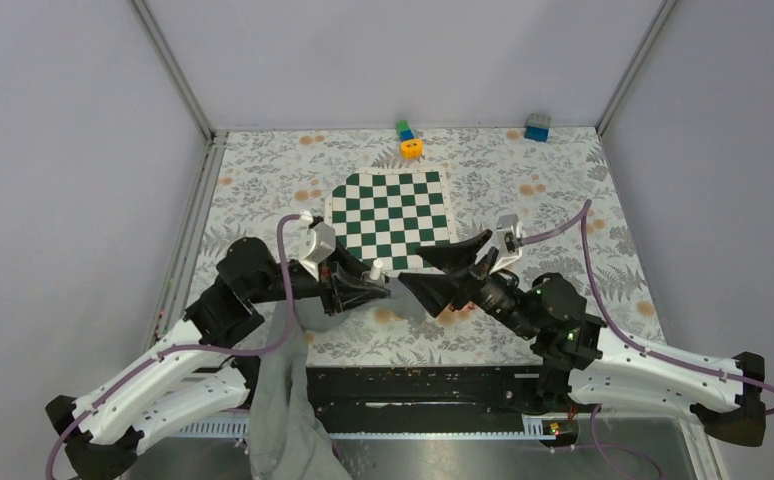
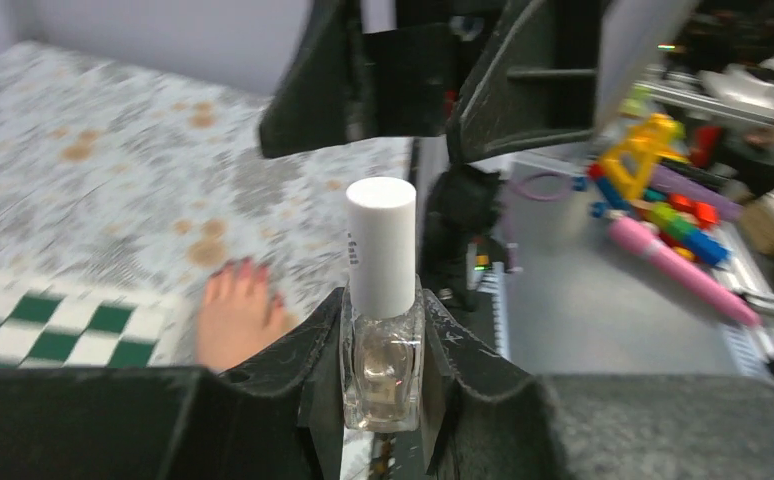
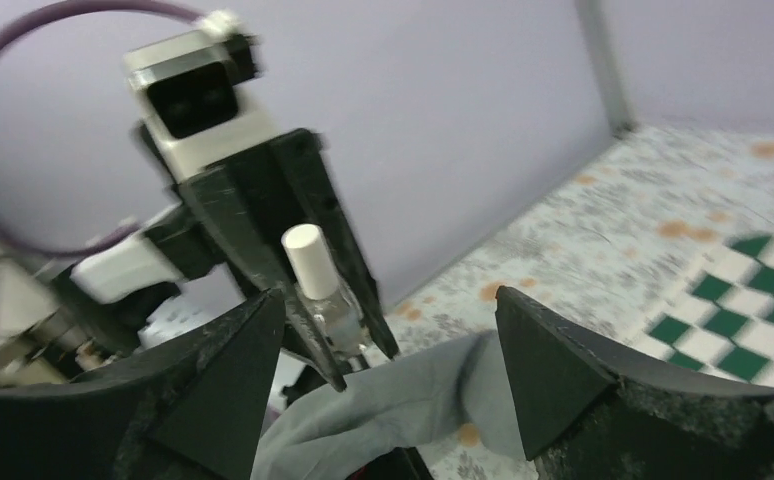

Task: Paint the nails
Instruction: Screw the nail polish bottle.

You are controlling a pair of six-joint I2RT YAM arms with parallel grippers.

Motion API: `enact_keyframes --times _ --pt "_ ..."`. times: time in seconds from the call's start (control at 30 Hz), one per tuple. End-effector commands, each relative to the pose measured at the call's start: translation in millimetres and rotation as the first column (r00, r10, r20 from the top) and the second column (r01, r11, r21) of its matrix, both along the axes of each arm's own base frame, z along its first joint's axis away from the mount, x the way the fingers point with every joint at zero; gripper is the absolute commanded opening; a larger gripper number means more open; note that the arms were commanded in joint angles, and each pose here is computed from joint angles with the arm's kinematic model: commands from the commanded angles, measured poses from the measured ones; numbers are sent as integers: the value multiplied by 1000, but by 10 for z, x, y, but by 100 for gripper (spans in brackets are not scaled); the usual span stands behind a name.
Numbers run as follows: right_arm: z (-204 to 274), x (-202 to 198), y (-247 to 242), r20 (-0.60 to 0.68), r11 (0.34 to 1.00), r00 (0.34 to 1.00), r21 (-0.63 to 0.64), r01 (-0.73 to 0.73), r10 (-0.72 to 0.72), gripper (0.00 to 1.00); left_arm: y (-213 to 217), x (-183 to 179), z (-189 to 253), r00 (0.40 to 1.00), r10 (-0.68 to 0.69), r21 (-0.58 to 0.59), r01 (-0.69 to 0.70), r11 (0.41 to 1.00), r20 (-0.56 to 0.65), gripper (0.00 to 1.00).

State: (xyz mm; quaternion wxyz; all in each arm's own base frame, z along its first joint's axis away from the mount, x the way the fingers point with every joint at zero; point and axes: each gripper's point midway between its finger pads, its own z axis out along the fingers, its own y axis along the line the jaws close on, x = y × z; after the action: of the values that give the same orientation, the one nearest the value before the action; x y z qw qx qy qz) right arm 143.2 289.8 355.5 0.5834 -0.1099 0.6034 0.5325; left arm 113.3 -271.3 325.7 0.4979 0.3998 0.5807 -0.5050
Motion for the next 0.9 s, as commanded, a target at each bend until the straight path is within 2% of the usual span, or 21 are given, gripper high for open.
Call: enact_keyframes --times 0.0,0.13,0.3,0.53,0.87 --pt "739 -652 -15 341 949 904 87 -303 257 84 -50 -647 370 919 -388 -123 394 911 70 0" --pt "875 -890 10 420 906 837 73 -417 351 84 -30 -843 441 853 -517 -162 520 838 64 0" --pt "994 -1083 112 476 849 763 61 -525 438 84 -19 -965 426 806 -591 -155 589 793 38 0" --pt "1042 -1186 312 488 793 701 28 -608 520 80 -4 -1040 424 784 -620 -148 618 772 36 0" --pt "950 -1237 475 442 727 666 43 -685 601 62 -1 -1041 447 792 -609 -156 608 778 49 0"
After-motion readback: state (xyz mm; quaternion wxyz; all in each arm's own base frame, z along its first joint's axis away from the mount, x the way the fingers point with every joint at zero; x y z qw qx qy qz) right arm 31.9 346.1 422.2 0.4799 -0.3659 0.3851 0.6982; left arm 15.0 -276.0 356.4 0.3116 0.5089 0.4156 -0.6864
